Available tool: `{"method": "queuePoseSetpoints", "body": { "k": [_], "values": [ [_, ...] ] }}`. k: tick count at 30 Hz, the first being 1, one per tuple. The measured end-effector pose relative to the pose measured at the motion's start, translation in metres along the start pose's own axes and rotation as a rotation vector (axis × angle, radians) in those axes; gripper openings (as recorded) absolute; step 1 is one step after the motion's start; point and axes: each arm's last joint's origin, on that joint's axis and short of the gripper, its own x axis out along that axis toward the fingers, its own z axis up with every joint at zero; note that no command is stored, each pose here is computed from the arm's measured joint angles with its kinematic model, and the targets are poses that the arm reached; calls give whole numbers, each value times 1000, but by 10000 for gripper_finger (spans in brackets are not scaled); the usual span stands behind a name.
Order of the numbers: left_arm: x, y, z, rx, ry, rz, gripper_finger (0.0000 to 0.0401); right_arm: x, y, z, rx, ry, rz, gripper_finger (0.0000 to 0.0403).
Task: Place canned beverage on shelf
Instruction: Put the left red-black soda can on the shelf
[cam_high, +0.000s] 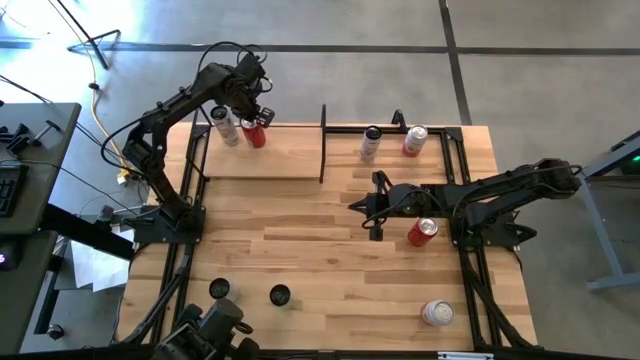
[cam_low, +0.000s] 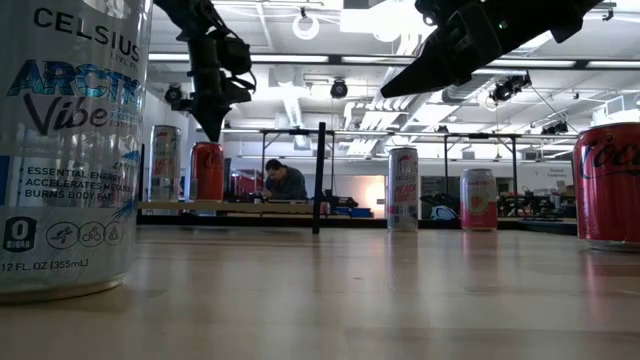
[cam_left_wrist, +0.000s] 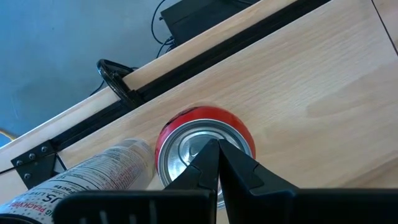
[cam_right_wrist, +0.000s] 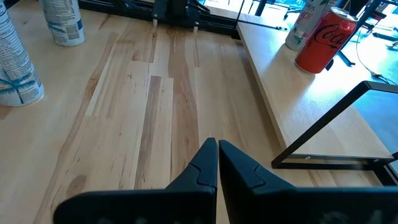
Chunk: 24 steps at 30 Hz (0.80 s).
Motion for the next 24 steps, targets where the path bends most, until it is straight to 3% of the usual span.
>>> {"method": "queuePoseSetpoints", "body": {
  "k": [16,19,24],
  "values": [
    [12,-5,5,44,12,22,0,0,0,0,1,0,0,0],
    [12,-7,4,128,22,27,0,0,0,0,1,0,0,0],
    [11,-19,1,378,24,98,0,0,0,0,0,0,0,0]
  ]
}}
